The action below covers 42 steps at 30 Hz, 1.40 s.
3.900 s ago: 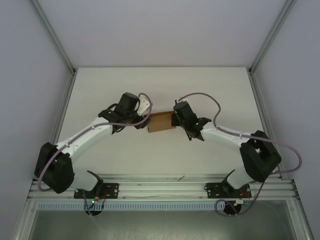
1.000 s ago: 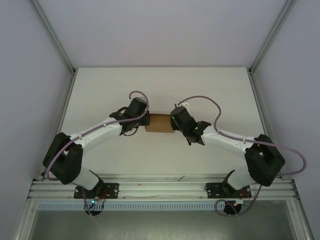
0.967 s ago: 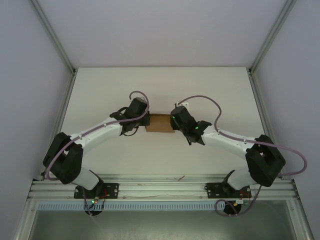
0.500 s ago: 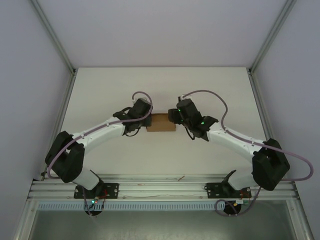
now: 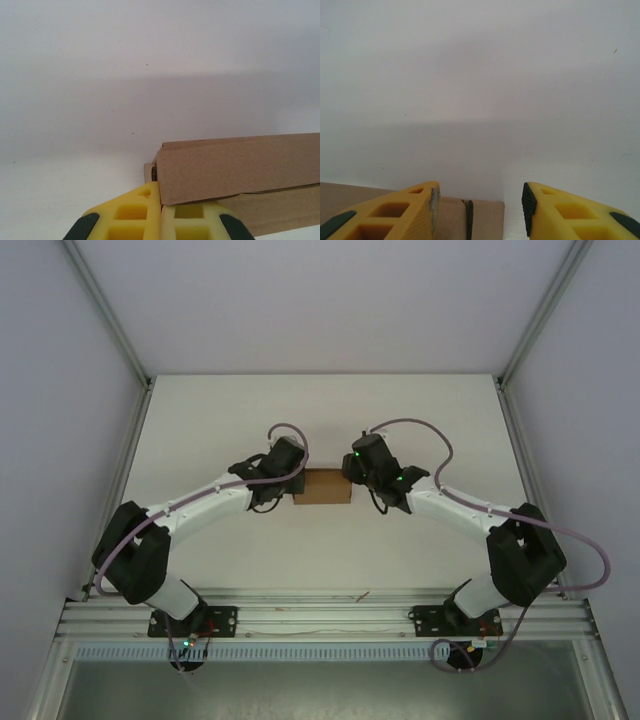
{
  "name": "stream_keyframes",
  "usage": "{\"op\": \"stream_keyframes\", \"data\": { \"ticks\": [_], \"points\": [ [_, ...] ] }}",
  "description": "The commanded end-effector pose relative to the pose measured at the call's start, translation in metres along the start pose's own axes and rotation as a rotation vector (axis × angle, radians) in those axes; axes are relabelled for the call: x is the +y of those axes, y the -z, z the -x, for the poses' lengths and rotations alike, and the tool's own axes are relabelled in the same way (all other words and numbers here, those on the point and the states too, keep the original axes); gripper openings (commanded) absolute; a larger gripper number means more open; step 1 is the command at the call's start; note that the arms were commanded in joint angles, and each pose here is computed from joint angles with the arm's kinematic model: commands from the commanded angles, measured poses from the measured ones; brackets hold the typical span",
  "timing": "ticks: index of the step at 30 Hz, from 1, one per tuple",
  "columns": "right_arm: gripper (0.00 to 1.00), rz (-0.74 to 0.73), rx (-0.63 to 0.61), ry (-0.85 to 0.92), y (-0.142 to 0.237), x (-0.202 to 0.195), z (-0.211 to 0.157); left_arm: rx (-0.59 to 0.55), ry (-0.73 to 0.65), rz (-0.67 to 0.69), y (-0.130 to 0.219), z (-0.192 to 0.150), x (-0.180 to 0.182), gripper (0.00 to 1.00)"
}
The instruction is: Assemble paper box
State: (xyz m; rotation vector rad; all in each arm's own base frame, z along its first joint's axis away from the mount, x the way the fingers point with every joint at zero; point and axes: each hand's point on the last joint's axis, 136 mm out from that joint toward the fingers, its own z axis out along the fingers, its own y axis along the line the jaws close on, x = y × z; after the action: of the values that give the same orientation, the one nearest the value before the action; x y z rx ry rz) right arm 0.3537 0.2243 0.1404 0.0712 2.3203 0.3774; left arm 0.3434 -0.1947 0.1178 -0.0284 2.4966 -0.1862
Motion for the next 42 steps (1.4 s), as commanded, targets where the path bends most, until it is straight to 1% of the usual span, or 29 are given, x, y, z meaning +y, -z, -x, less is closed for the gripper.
{"op": "stream_keyframes", "data": {
  "ticks": [1,3,6,8,9,11,12,14,15,16,20,23,26,27,30,31,34,37,42],
  "points": [
    [0.46,-0.061,0.154,0.005,-0.015,-0.023,-0.052,0.188,-0.085,-0.005,0.004,-0.045,0.005,0.17],
    [0.46,-0.051,0.166,-0.011,-0.016,-0.023,-0.057,0.168,-0.097,-0.053,0.015,-0.038,-0.004,0.26],
    [0.46,-0.035,0.177,-0.021,-0.016,-0.022,-0.062,0.122,-0.107,-0.099,0.033,-0.024,-0.011,0.34],
    [0.45,-0.041,0.188,-0.026,-0.016,-0.024,-0.066,0.097,-0.113,-0.123,0.044,-0.015,-0.015,0.45],
    [0.45,-0.044,0.197,-0.028,-0.017,-0.026,-0.07,0.084,-0.111,-0.126,0.05,-0.01,-0.016,0.52],
    [0.44,-0.04,0.21,-0.034,-0.017,-0.026,-0.075,0.057,-0.094,-0.107,0.056,-0.001,-0.013,0.63],
    [0.44,-0.039,0.214,-0.034,-0.016,-0.027,-0.077,0.041,-0.075,-0.095,0.058,0.004,-0.011,0.7],
    [0.44,-0.044,0.224,-0.028,-0.016,-0.029,-0.081,0.02,-0.041,-0.08,0.06,0.012,-0.01,0.8],
    [0.44,-0.048,0.228,-0.026,-0.015,-0.03,-0.083,0.02,-0.015,-0.074,0.06,0.016,-0.009,0.87],
    [0.44,-0.05,0.233,-0.018,-0.015,-0.031,-0.085,0.017,0.009,-0.065,0.06,0.019,-0.007,0.89],
    [0.44,-0.064,0.25,-0.002,-0.016,-0.036,-0.095,0.043,0.103,-0.071,0.045,0.018,0.006,0.91],
    [0.44,-0.075,0.262,0.007,-0.017,-0.039,-0.101,0.09,0.223,-0.108,0.029,0.009,0.018,0.88],
    [0.44,-0.084,0.272,0.013,-0.018,-0.042,-0.107,0.109,0.3,-0.17,0.018,0.003,0.021,0.85],
    [0.44,-0.087,0.277,0.015,-0.019,-0.043,-0.109,0.111,0.309,-0.198,0.015,0.001,0.019,0.83],
    [0.44,-0.096,0.306,0.014,-0.019,-0.046,-0.117,0.12,0.328,-0.229,0.011,-0.004,0.016,0.82],
    [0.43,-0.094,0.313,0.015,-0.019,-0.046,-0.119,0.129,0.334,-0.219,0.009,-0.007,0.018,0.81],
    [0.43,-0.097,0.317,0.018,-0.018,-0.047,-0.122,0.148,0.354,-0.216,0.002,-0.016,0.021,0.76],
    [0.42,-0.111,0.327,0.018,-0.016,-0.051,-0.126,0.181,0.374,-0.206,-0.004,-0.028,0.026,0.68],
    [0.41,-0.104,0.351,0.018,-0.017,-0.054,-0.137,0.198,0.434,-0.205,-0.013,-0.045,0.037,0.58]
  ]
}}
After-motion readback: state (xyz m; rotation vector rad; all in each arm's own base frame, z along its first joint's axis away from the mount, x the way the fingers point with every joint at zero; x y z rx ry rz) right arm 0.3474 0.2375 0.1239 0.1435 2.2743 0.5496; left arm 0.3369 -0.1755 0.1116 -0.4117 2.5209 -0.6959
